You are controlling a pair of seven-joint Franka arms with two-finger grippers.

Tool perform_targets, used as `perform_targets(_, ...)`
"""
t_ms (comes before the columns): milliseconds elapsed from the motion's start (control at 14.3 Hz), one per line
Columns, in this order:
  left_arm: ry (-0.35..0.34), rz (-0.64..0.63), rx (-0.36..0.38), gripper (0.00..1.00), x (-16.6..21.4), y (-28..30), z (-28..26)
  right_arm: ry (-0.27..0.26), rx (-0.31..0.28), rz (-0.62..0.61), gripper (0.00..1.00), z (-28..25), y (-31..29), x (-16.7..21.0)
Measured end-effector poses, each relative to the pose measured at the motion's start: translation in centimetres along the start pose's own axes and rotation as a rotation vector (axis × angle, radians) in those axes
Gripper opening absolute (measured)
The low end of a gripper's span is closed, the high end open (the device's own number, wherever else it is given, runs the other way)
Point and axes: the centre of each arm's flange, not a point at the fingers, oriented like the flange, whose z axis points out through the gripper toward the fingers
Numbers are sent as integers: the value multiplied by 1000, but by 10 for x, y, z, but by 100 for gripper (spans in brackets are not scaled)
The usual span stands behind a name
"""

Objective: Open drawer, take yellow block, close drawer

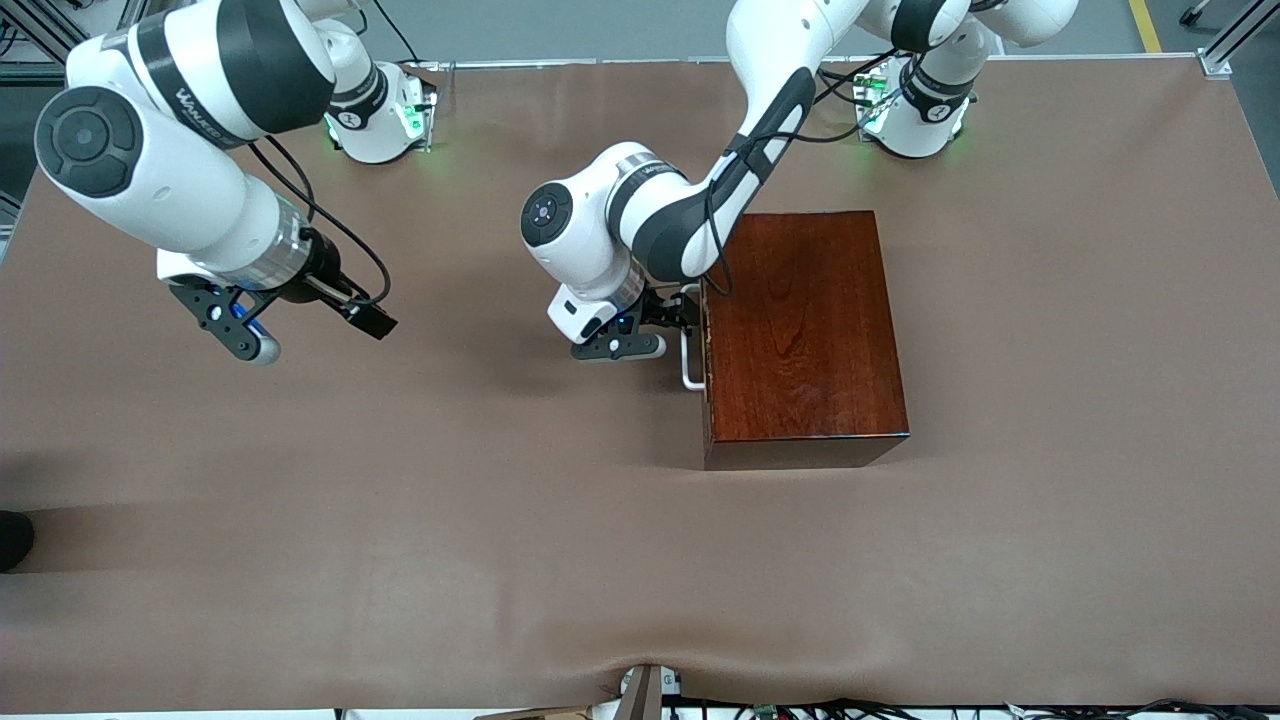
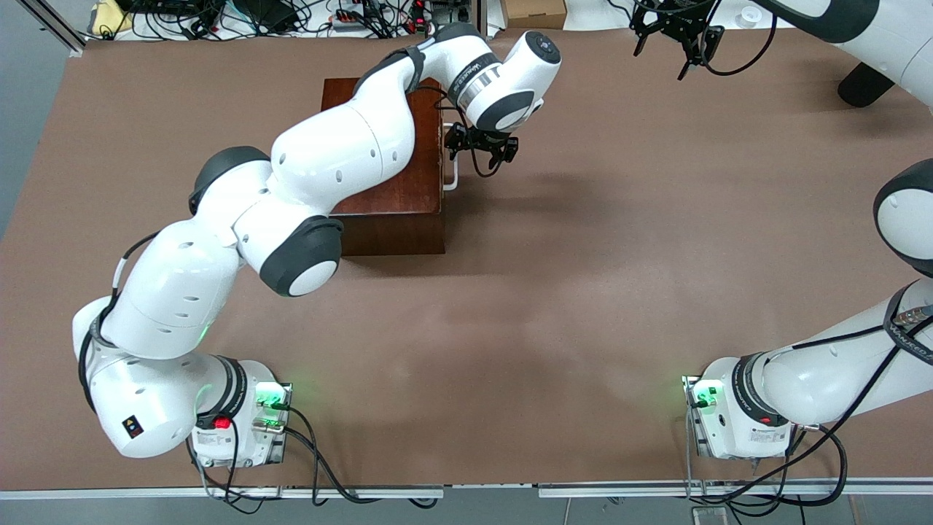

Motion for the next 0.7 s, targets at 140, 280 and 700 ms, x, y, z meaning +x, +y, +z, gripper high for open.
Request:
perform_targets(140, -3, -20, 5, 100, 0, 2, 6, -2, 1, 3, 100, 1, -1, -2)
perform_targets(280, -2, -44, 6, 100, 1, 5, 12, -2, 1, 4, 100, 1, -2, -2)
perform_targets(700, 29, -77, -32, 100, 4, 9, 6, -20, 13, 32, 100, 3, -4, -3)
